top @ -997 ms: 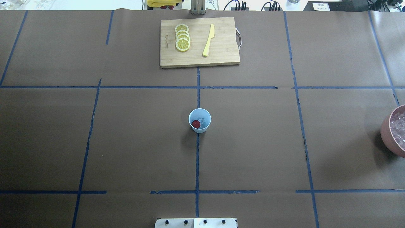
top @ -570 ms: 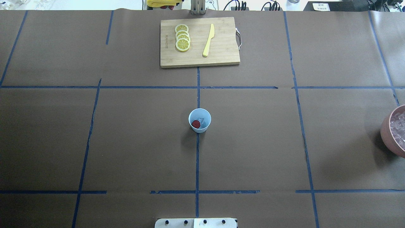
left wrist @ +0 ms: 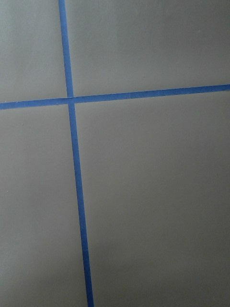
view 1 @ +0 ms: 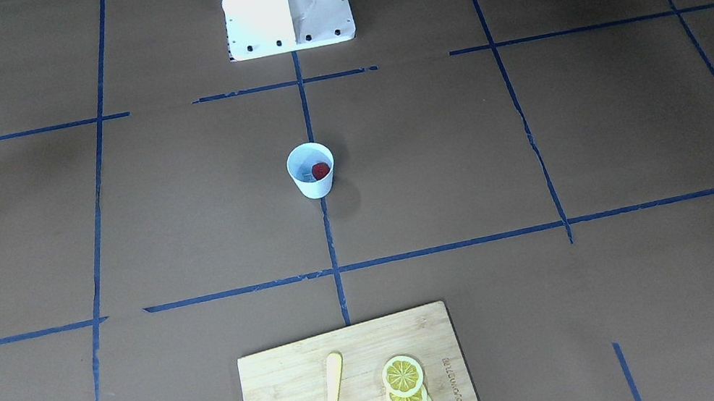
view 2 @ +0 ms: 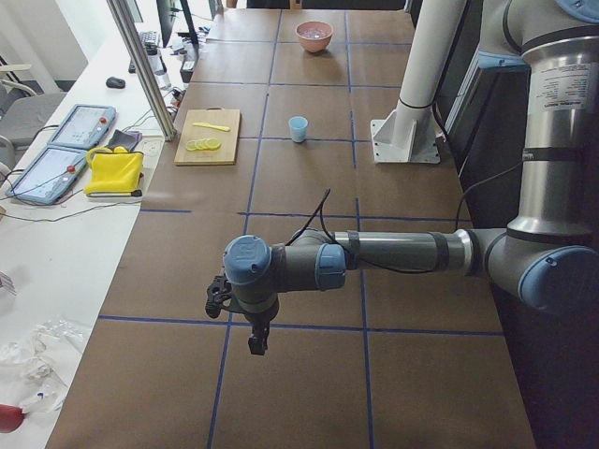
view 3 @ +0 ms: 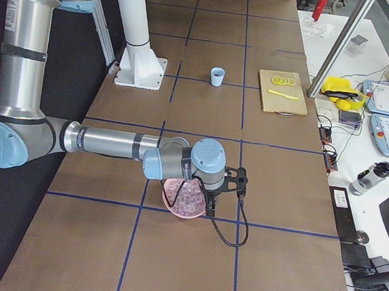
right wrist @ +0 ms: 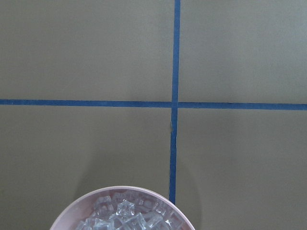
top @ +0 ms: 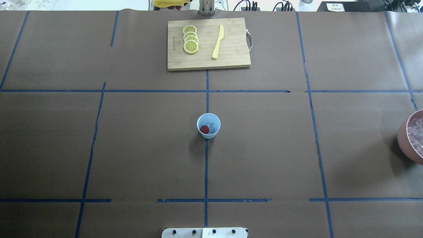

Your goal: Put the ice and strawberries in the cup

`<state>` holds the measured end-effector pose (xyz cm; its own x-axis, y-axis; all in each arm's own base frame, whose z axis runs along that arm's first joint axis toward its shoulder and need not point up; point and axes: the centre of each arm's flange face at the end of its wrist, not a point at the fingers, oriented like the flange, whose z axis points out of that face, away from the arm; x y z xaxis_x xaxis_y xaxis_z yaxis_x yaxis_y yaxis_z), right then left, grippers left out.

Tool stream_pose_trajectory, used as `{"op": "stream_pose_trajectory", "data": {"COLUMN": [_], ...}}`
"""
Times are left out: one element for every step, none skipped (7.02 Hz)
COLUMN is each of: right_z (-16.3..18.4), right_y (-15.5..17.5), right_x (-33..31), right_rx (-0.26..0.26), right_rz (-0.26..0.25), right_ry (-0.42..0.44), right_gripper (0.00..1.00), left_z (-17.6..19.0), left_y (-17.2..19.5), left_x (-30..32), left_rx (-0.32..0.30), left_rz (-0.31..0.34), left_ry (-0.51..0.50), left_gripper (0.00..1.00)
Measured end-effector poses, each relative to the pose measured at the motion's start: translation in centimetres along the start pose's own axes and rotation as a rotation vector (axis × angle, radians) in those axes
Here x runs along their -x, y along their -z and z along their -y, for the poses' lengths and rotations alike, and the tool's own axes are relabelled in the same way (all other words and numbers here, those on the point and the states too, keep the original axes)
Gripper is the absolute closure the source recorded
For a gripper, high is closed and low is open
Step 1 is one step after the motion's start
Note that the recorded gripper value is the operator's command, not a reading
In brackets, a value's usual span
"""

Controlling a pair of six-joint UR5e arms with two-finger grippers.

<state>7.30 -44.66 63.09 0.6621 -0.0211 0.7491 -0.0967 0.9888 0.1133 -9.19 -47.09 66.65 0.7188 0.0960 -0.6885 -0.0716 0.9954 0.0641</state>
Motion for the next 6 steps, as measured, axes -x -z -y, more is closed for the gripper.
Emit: {"op": "stream_pose_trajectory", "data": {"right_z": [0.00,0.01,0.05,0.05,-0.01,-0.10], "right_y": [0.00,0.01,0.02,0.02,-0.02,-0.10], "right_x": [0.01,0.02,0.04,0.05,0.00,-0.10], "right_rx": [0.000,0.000,-0.001,-0.001,0.001,0.003], "right_rz": [0.001,0.001,0.001,0.002,0.002,0.002], "right_ry": [-0.001,-0.001,0.000,0.000,-0.002,-0.003], "right_gripper": [0.01,0.01,0.01,0.01,0.01,0.01], "left_z": [-0.03,-0.04,-0.05,-0.06,-0.05,0.00], "left_y": [-0.04,-0.08,-0.11,-0.14,-0.14,-0.11], "left_x": [0.02,0.05,0.07,0.10,0.11,0.05], "left_rx": [0.001,0.002,0.002,0.003,0.003,0.003], "left_rz": [-0.001,-0.001,-0.001,-0.002,-0.001,-0.001], "left_ry": [0.000,0.001,0.002,0.003,0.003,0.001], "left_gripper": [0.00,0.00,0.00,0.00,0.00,0.00]}}
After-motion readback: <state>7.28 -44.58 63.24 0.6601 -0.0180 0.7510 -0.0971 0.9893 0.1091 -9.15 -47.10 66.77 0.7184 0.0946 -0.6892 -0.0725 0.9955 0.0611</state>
